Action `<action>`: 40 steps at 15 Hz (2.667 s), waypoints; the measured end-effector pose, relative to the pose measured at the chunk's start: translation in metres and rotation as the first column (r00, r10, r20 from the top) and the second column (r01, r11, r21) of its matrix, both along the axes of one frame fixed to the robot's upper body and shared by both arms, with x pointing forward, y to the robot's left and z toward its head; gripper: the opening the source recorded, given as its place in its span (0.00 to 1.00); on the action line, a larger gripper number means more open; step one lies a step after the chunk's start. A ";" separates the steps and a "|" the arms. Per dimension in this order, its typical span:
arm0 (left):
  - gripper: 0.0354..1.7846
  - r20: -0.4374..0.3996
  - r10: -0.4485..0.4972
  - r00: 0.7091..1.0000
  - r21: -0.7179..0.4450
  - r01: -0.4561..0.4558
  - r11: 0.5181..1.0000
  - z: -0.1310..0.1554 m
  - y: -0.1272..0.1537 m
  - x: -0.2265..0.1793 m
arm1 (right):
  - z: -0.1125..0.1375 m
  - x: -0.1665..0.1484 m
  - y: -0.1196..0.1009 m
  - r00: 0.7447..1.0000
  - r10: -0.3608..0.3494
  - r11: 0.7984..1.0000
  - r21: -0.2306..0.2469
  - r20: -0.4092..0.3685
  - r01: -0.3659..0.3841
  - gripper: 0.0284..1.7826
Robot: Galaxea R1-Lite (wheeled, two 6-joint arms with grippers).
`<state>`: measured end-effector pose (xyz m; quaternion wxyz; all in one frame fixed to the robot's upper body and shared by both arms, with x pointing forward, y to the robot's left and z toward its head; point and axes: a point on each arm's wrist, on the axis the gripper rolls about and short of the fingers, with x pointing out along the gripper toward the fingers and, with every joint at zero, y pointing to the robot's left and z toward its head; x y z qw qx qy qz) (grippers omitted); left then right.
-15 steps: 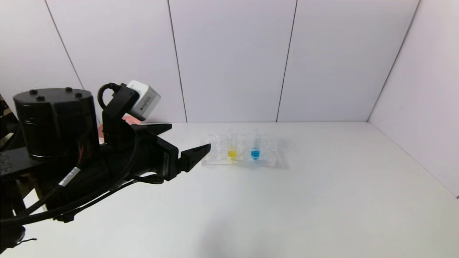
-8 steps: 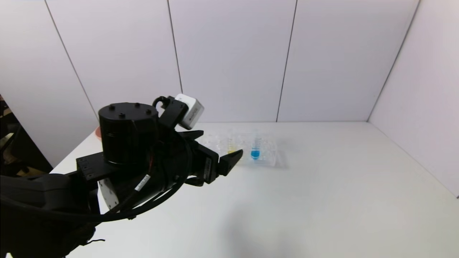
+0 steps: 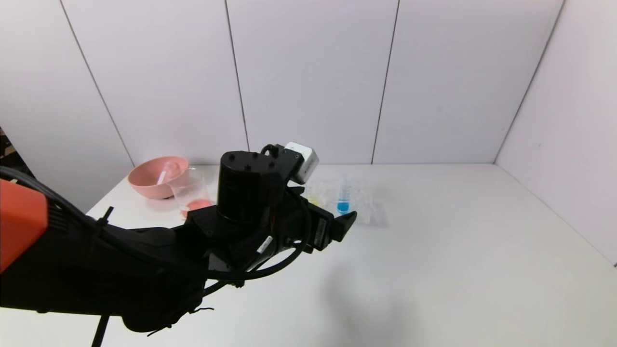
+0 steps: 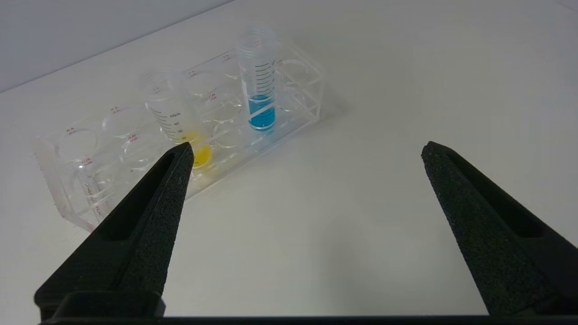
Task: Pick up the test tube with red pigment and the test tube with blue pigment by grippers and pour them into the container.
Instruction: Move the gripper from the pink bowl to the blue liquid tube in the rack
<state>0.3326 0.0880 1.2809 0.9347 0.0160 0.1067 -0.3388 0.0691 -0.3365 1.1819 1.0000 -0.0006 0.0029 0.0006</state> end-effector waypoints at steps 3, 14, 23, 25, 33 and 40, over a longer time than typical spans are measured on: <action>0.99 0.007 0.013 1.000 0.004 -0.013 1.000 -0.006 -0.019 0.012 | 0.000 0.000 0.000 1.000 0.000 1.000 0.000 0.000 0.000 1.00; 0.99 0.034 0.137 0.990 0.008 -0.137 0.991 -0.027 -0.076 0.051 | 0.000 0.000 0.000 1.000 0.000 1.000 0.000 0.000 0.000 1.00; 0.99 0.038 0.242 0.969 0.013 -0.243 0.970 -0.046 -0.099 0.097 | 0.000 0.000 0.000 1.000 0.000 1.000 0.000 0.000 0.000 1.00; 0.99 0.034 0.252 0.967 0.020 -0.252 0.967 -0.049 -0.099 0.104 | 0.000 0.000 0.000 1.000 0.000 1.000 0.000 0.000 0.000 1.00; 0.99 0.040 0.261 0.964 0.012 -0.262 0.965 -0.052 -0.103 0.116 | 0.000 0.000 0.000 1.000 0.000 1.000 0.000 0.000 0.000 1.00; 0.79 0.038 0.259 0.965 0.015 -0.260 0.965 -0.053 -0.104 0.115 | 0.000 0.000 0.000 1.000 0.000 1.000 0.000 0.000 0.000 1.00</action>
